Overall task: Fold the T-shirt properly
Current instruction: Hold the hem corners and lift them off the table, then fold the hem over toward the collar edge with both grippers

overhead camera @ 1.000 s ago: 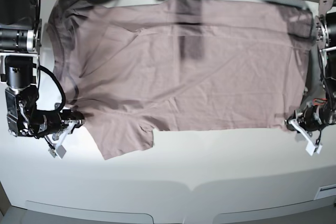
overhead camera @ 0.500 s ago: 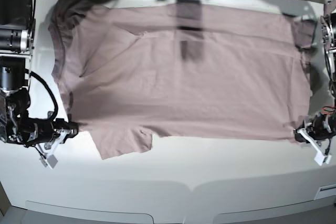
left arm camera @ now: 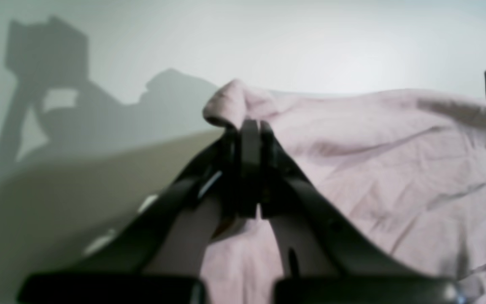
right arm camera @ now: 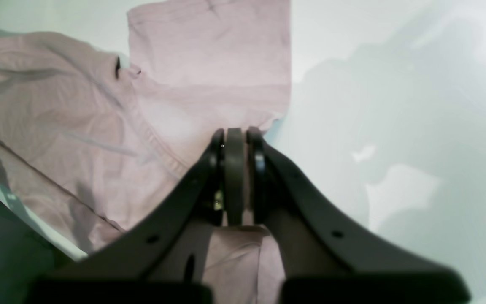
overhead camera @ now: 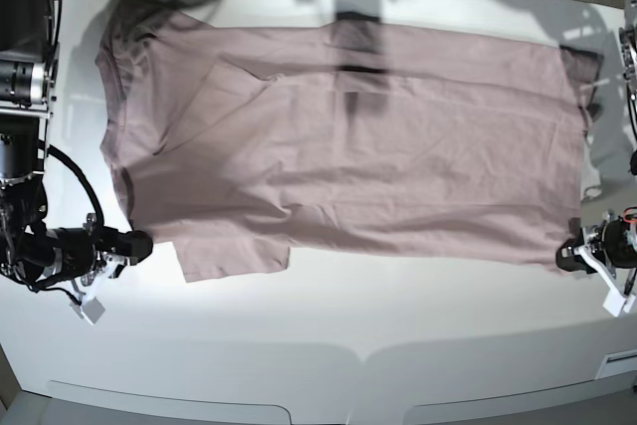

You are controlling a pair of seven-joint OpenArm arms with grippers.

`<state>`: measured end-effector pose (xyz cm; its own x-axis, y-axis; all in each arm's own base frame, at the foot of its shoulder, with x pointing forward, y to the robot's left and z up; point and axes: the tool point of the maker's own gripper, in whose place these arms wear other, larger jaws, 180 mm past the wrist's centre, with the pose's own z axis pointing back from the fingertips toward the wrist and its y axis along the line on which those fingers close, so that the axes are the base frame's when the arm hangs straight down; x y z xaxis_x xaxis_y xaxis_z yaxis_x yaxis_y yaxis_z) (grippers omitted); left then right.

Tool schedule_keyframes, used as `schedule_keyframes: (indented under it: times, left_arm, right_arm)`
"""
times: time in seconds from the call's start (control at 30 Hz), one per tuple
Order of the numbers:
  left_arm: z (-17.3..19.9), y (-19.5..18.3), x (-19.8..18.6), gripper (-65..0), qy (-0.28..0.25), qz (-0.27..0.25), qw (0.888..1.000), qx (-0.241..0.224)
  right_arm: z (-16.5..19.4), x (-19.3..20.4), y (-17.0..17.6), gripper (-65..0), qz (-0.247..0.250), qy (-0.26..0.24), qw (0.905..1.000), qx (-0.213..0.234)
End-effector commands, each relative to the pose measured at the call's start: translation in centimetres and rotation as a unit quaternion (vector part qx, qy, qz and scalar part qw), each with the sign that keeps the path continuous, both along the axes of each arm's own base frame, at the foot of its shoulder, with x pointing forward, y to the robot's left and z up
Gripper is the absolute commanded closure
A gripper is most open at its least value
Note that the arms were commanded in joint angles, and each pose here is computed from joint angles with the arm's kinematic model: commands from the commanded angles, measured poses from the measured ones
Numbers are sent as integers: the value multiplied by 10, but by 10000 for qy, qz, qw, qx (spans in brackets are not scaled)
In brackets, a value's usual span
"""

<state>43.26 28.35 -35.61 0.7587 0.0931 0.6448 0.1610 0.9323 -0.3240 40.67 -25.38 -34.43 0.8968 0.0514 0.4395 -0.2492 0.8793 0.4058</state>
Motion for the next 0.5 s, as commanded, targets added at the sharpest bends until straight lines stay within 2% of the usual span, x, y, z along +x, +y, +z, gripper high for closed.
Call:
schedule_keyframes:
  times: [0.0,0.17,0.3,0.47]
  left_arm:
    - [34,11,16,0,-489,30,9988,81]
    - [48,22,13,0,-769,258,9954,502]
    - [43,29,0,0,-839,373,9882,1225]
    - [47,32,-13,0,-987,539,9765,1836]
  right_arm:
    - [29,18,-6,0,-28,-439,9990,0]
    - [46,35,-4,0,-5,-1078,9939,-239]
    - [45,34,-1,0,179,-1378,9879,-686]
    - [40,26,6,0,417,-1780,9769,-1109]
